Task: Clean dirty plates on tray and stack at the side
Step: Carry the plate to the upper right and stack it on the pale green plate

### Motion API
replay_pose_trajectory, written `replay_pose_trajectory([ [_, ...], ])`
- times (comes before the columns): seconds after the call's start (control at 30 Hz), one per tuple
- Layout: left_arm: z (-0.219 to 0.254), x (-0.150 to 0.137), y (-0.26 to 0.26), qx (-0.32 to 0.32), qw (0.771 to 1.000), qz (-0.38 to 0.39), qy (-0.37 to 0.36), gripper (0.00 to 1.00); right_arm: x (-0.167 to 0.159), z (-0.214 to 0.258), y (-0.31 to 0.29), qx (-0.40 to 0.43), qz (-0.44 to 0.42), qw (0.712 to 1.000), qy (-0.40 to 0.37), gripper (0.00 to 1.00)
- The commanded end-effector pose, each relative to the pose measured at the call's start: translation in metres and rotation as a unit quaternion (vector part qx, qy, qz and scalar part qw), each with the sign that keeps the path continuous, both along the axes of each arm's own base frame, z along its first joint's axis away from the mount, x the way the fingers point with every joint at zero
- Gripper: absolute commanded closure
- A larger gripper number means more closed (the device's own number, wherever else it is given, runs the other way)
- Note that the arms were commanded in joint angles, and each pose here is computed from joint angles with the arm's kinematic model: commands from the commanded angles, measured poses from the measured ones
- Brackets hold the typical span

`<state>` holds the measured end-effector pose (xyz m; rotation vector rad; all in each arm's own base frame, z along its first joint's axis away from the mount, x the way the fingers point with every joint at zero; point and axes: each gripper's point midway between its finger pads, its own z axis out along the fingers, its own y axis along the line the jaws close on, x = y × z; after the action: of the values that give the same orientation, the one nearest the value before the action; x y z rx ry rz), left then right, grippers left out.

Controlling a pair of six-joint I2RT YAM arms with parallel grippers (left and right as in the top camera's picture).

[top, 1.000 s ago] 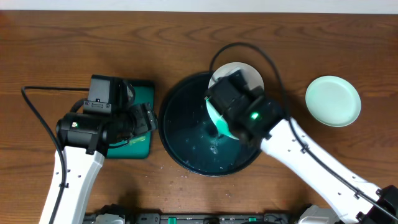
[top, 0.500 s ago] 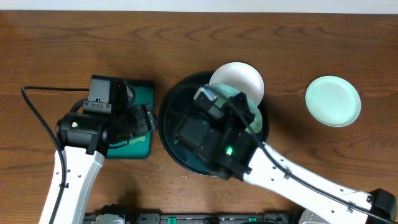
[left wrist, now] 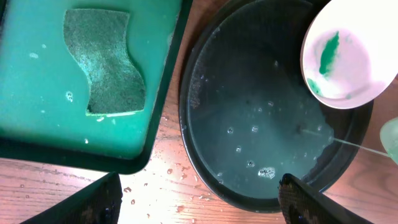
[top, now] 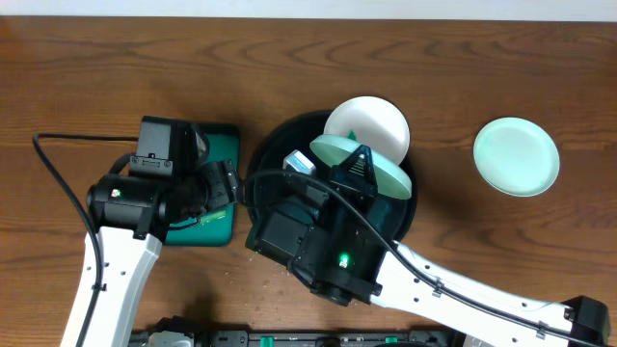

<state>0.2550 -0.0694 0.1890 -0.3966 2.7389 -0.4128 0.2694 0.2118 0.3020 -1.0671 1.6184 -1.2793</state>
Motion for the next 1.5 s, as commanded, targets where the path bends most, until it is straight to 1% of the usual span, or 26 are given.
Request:
replay_pose_trajectory([
  [0.0,-0.006,-0.002,0.002,0.011,1.0,-0.003,0.007,0.19,-0.003,0.016,0.002,-0.008,-0.002,1.0,-0.028,0.99],
  [0.3,-0.006,-0.004,0.002,0.011,1.0,-0.003,0.01,0.19,-0.003,0.015,0.004,0.001,0.001,1.0,-0.025,0.99],
  [0.37,-0.006,-0.004,0.003,0.012,1.0,-0.003,0.01,0.19,0.0,-0.001,0.011,0.027,0.017,0.999,0.018,0.99],
  [0.4,-0.006,-0.004,0.003,0.012,1.0,-0.003,0.01,0.19,0.001,-0.005,0.011,0.037,0.016,0.999,0.027,0.99],
  [0.5,-0.007,-0.006,0.003,0.012,1.0,-0.003,0.014,0.19,-0.003,0.01,0.007,0.027,0.004,0.999,-0.018,0.99],
  [0.57,-0.007,-0.006,0.003,0.012,1.0,-0.003,0.016,0.19,-0.002,-0.004,0.014,0.051,0.018,0.998,0.018,0.99],
  [0.63,-0.007,-0.006,0.003,0.013,1.0,-0.003,0.015,0.19,-0.004,0.0,0.01,0.058,0.01,0.998,0.001,0.99],
  [0.67,-0.007,-0.006,0.003,0.013,1.0,-0.003,0.015,0.19,-0.005,-0.001,0.012,0.079,0.01,0.997,0.0,0.99],
  [0.7,-0.008,-0.006,0.004,0.015,1.0,-0.003,0.015,0.19,-0.005,-0.013,0.016,0.106,0.016,0.994,0.03,0.99],
  [0.73,-0.008,-0.006,0.004,0.016,1.0,-0.002,0.015,0.19,-0.006,-0.03,0.02,0.137,0.02,0.987,0.077,0.99],
  [0.8,-0.008,-0.006,0.004,0.017,1.0,-0.001,0.015,0.19,-0.009,-0.063,0.023,0.23,-0.001,0.959,0.163,0.99],
  [0.87,-0.008,-0.006,0.006,0.02,1.0,0.0,0.014,0.19,-0.008,-0.09,0.025,0.341,-0.05,0.91,0.23,0.99],
  [0.93,-0.008,-0.006,0.006,0.02,1.0,0.0,0.015,0.19,0.0,-0.109,0.019,0.416,-0.102,0.863,0.266,0.99],
  [0.97,-0.008,-0.006,0.006,0.02,1.0,0.0,0.015,0.19,0.005,-0.115,0.013,0.44,-0.125,0.847,0.272,0.99],
  [1.0,-0.008,-0.006,0.006,0.02,1.0,0.0,0.015,0.19,0.012,-0.121,0.003,0.469,-0.157,0.824,0.275,0.99],
  [1.1,-0.008,-0.006,0.006,0.02,1.0,0.0,0.015,0.19,0.024,-0.131,-0.016,0.52,-0.207,0.772,0.301,0.99],
  [1.17,-0.008,-0.006,0.006,0.02,1.0,0.0,0.015,0.19,0.031,-0.134,-0.023,0.551,-0.224,0.738,0.319,0.99],
  [1.3,-0.009,-0.005,0.006,0.021,1.0,0.0,0.017,0.19,0.05,-0.133,-0.047,0.622,-0.258,0.658,0.337,0.99],
  [1.4,-0.012,-0.004,0.006,0.022,1.0,0.0,0.022,0.19,0.065,-0.129,-0.072,0.677,-0.279,0.591,0.338,0.99],
  [1.47,-0.013,-0.004,0.006,0.023,0.999,0.0,0.024,0.19,0.075,-0.126,-0.092,0.706,-0.29,0.558,0.326,0.99],
])
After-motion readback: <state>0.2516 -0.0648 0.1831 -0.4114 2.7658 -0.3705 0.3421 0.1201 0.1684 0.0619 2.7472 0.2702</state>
